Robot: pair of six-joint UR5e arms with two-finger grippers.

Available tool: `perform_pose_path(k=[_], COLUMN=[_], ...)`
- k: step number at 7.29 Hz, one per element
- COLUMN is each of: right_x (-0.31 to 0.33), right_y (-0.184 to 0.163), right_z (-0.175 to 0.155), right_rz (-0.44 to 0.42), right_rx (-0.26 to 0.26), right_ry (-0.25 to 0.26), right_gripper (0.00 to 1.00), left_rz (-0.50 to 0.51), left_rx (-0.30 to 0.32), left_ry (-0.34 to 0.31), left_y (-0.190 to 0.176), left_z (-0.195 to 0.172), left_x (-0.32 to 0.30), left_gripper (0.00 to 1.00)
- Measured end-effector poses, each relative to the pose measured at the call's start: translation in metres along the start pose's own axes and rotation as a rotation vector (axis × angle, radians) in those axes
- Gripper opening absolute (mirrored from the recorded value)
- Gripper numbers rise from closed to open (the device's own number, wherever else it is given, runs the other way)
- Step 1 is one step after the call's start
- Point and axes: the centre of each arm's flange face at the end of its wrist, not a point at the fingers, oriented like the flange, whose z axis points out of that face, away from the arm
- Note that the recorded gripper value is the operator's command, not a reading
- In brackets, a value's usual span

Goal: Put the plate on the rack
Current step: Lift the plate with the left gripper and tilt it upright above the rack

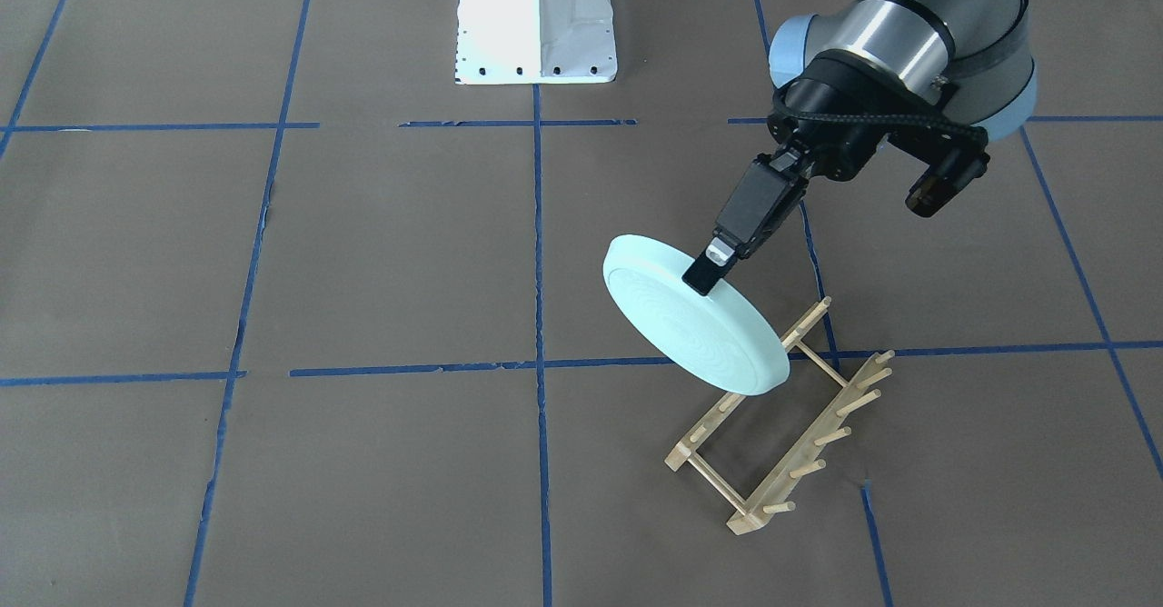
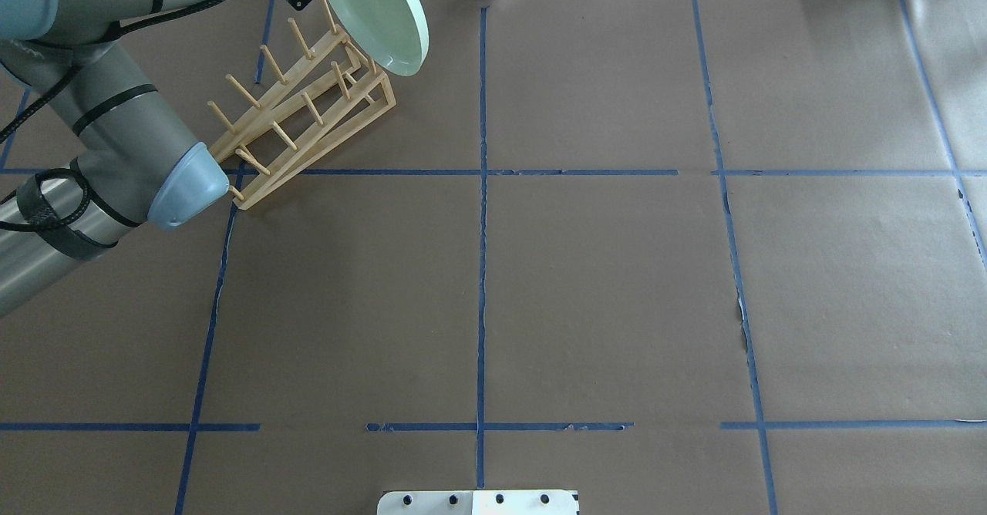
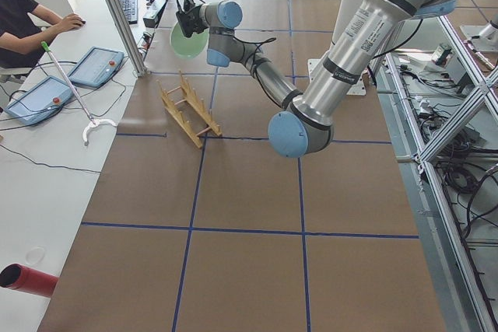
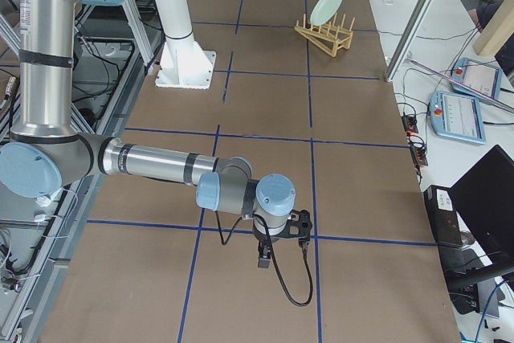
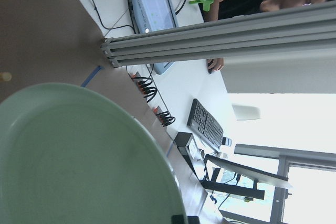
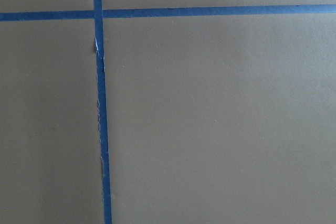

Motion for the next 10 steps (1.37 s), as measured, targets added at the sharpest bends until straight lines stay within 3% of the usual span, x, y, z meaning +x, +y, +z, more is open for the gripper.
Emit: perform_pose_path(k=[3, 10], right_x=[0.000, 0.000], right_y=[0.000, 0.000], right_z=[0.000, 0.000], right_rz=[0.000, -0.001], right_rx=[0.000, 0.000], right_ry=[0.000, 0.000], right_gripper=[1.00, 1.00], left_rz=[0.013, 0.120], left_rx=[0.028, 0.079], left_ry=[0.100, 0.068], left_y=[-0.034, -0.083], left_z=[-0.003, -0.003], left_x=[-0.044, -0.097], left_gripper=[0.00, 0.00])
